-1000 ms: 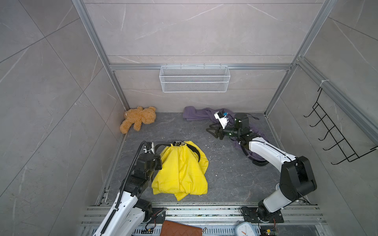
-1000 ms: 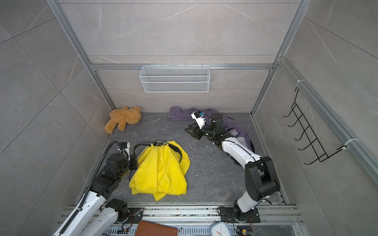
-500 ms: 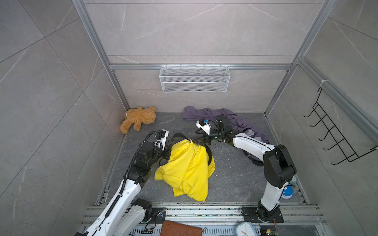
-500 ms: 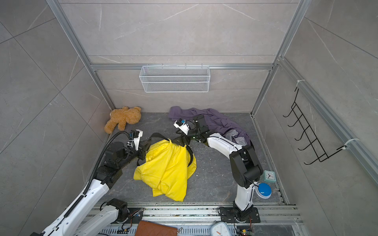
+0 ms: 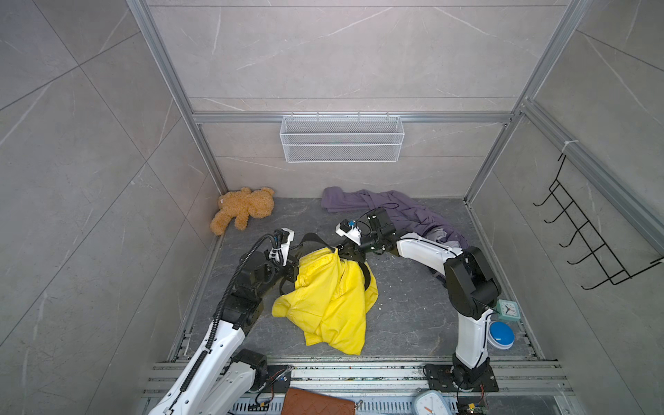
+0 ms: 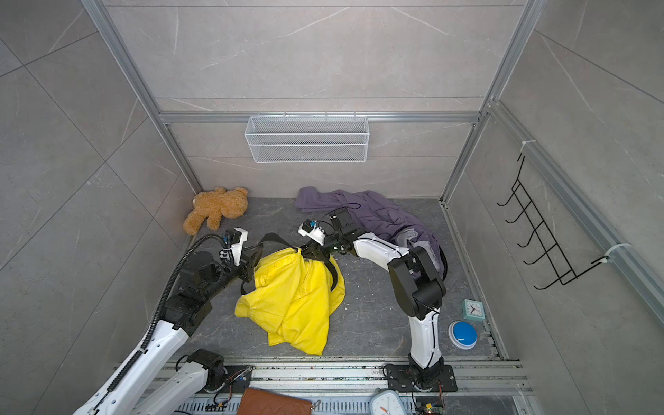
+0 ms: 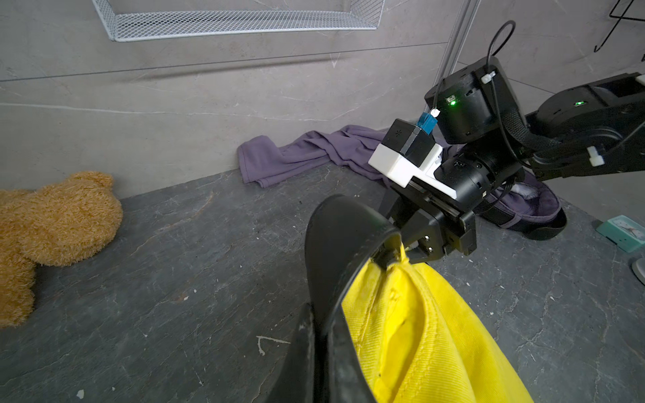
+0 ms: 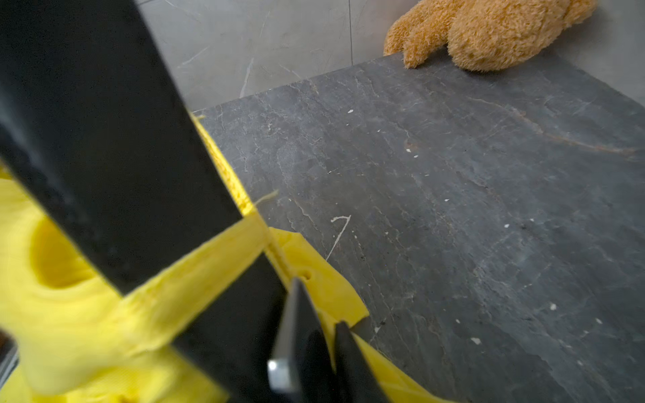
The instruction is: Remove the belt from the trousers
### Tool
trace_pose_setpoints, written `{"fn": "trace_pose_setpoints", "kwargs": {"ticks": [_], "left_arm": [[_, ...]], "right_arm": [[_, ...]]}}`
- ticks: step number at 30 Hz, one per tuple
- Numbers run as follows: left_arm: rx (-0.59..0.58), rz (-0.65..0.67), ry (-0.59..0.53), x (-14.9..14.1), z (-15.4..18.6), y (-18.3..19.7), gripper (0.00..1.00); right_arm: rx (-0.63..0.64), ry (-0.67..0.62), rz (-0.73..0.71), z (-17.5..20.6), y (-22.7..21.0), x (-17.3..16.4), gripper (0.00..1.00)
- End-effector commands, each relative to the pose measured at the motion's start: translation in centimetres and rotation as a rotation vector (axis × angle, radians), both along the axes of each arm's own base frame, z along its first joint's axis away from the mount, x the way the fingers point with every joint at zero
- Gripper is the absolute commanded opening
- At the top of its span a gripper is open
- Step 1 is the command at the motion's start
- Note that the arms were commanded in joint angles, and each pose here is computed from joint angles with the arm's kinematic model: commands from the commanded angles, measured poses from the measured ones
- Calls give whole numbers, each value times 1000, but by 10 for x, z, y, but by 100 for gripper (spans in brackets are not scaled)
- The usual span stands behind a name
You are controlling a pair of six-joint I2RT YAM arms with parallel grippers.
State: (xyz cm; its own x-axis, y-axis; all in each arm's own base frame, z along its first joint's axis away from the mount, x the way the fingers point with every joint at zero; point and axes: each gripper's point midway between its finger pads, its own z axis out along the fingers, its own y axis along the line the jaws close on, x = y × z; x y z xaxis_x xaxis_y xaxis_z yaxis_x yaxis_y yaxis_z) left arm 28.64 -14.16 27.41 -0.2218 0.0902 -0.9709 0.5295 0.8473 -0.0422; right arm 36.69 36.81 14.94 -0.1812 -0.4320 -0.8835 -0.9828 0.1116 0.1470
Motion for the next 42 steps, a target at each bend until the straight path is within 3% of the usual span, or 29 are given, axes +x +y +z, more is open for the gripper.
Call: {"fn": "trace_pose_setpoints", "kwargs": {"ticks": [1, 4, 5, 7, 8, 9, 10, 15, 22, 25, 29, 31, 36, 42], "left_arm": [[-10, 59, -115, 3, 33, 10, 0], [43, 120, 16, 8, 3, 20, 0], [55, 121, 68, 7, -7, 20, 10], [46, 125, 111, 5, -12, 20, 47], [30, 124, 104, 4, -6, 19, 75], [19, 117, 90, 3, 4, 18, 95], [20, 103, 79, 4, 13, 16, 100], [79, -31, 48, 9, 54, -20, 100], [330, -200, 12, 10, 34, -80, 100], [390, -198, 8, 15, 25, -82, 93], [451, -163, -23, 26, 22, -79, 72], [459, -155, -59, 29, 30, -78, 67], [545, -191, -94, 32, 28, -85, 67], [614, -168, -157, 40, 31, -89, 75]], "right_arm": [[-39, -101, -154, 16, -14, 21, 9], [-96, -210, -272, 35, -32, 29, 5], [-122, -255, -307, 45, -38, 30, 5], [-160, -320, -341, 62, -45, 28, 4], [-187, -346, -359, 70, -49, 28, 4], [-211, -365, -364, 76, -52, 27, 4], [-230, -376, -366, 82, -53, 25, 4], [-272, -375, -370, 99, -55, 18, 4], [-273, -354, -384, 113, -55, 15, 5], [-274, -356, -383, 116, -56, 13, 5], [-283, -358, -365, 118, -57, 9, 5], [-285, -360, -361, 119, -58, 7, 5], [-284, -361, -358, 122, -59, 4, 5], [-280, -366, -345, 128, -57, 1, 6]]}}
